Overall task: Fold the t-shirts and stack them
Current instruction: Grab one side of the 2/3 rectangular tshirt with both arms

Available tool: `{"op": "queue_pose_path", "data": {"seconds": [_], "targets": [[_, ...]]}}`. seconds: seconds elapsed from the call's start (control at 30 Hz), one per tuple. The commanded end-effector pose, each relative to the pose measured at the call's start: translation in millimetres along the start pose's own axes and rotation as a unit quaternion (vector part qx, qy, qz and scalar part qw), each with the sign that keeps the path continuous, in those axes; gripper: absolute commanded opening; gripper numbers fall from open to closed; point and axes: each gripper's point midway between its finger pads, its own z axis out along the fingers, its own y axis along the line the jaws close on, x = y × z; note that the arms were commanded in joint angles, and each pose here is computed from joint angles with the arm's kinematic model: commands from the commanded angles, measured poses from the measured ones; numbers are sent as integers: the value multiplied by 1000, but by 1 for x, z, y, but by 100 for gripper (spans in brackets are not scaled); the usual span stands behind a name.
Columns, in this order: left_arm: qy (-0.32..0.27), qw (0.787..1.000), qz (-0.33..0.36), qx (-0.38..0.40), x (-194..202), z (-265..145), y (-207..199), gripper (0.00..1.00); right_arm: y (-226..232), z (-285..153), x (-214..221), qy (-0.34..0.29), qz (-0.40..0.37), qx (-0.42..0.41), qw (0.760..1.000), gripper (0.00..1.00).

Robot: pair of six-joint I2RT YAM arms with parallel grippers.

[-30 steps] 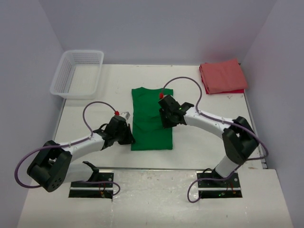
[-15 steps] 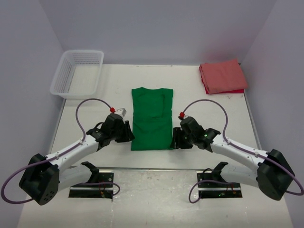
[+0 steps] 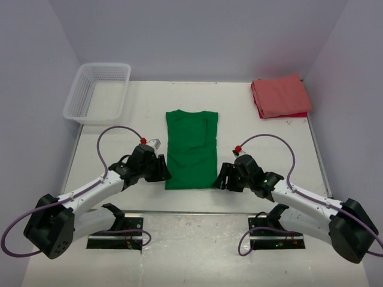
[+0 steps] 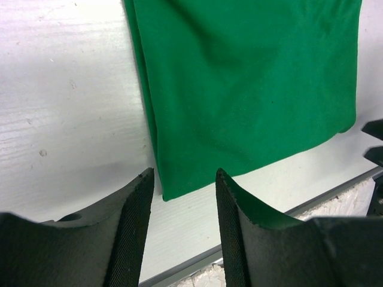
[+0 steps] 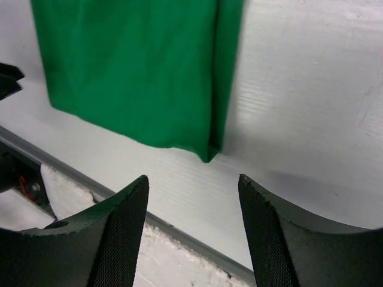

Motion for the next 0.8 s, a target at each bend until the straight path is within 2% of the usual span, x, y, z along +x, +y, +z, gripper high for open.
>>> {"op": "queue_pose_path", "data": {"seconds": [0.0, 0.3, 0.77], "targets": [[6, 1000, 4, 21, 5, -4, -6, 48, -7, 14, 4, 4, 30, 4, 1000, 63], [-6, 1000, 6, 22, 0, -14, -9, 48, -28, 34, 6, 15, 43, 39, 998, 63], [-11, 1000, 12, 11, -4, -18, -6, 48, -29, 46, 20, 31, 84, 17, 996, 61]]}}
